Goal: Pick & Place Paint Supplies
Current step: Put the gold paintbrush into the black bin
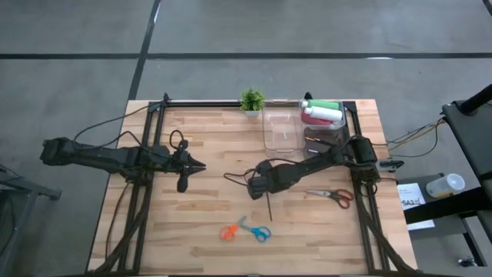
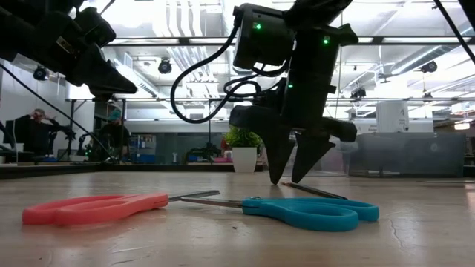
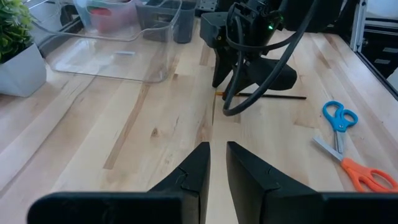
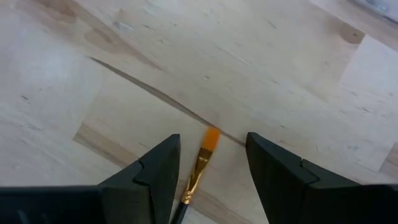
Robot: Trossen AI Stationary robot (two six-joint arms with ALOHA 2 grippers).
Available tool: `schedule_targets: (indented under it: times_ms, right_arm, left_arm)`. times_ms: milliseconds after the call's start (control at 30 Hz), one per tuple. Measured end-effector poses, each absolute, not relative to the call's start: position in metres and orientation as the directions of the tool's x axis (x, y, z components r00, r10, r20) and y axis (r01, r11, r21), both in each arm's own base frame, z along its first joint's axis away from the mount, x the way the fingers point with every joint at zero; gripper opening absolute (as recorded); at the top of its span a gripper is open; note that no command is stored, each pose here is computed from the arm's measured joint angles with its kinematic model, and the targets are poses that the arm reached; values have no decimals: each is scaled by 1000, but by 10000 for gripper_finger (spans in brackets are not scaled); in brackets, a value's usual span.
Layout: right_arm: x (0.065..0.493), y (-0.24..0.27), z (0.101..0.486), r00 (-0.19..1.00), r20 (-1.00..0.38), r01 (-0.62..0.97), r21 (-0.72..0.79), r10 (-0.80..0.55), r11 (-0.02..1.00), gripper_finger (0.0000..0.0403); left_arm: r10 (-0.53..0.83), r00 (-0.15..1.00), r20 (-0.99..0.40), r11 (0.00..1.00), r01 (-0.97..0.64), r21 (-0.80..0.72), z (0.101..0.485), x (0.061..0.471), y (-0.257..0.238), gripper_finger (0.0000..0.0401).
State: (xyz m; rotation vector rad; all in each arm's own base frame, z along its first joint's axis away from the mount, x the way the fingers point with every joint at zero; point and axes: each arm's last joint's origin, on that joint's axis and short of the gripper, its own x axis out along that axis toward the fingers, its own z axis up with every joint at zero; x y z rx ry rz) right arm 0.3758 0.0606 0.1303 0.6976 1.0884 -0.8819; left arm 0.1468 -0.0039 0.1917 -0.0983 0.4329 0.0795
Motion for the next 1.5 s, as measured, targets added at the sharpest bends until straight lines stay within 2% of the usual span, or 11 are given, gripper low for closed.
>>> schedule_targets:
  times_ms: [167,500,733,1500]
  right_arm:
    - [376,62,130,204,-946,869,57,-253,491,169]
    - [378,65,130,241,-941,862,94,-238,498,60]
    - [381,66,131,262,-937,856,114,-233,504,18]
    - [382,66,138,298,-920,828,115,-256,549,8]
  left_arm:
    - [56,905,-422,992,-98,-78,192,147,-4,62]
    - [56,905,-421,992,-98,-78,192,147,-4,62]
    - [56,905,-421,992,-98,-78,192,147,-4,62]
    - [56,905,-422,992,-98,-78,192,147,-4,62]
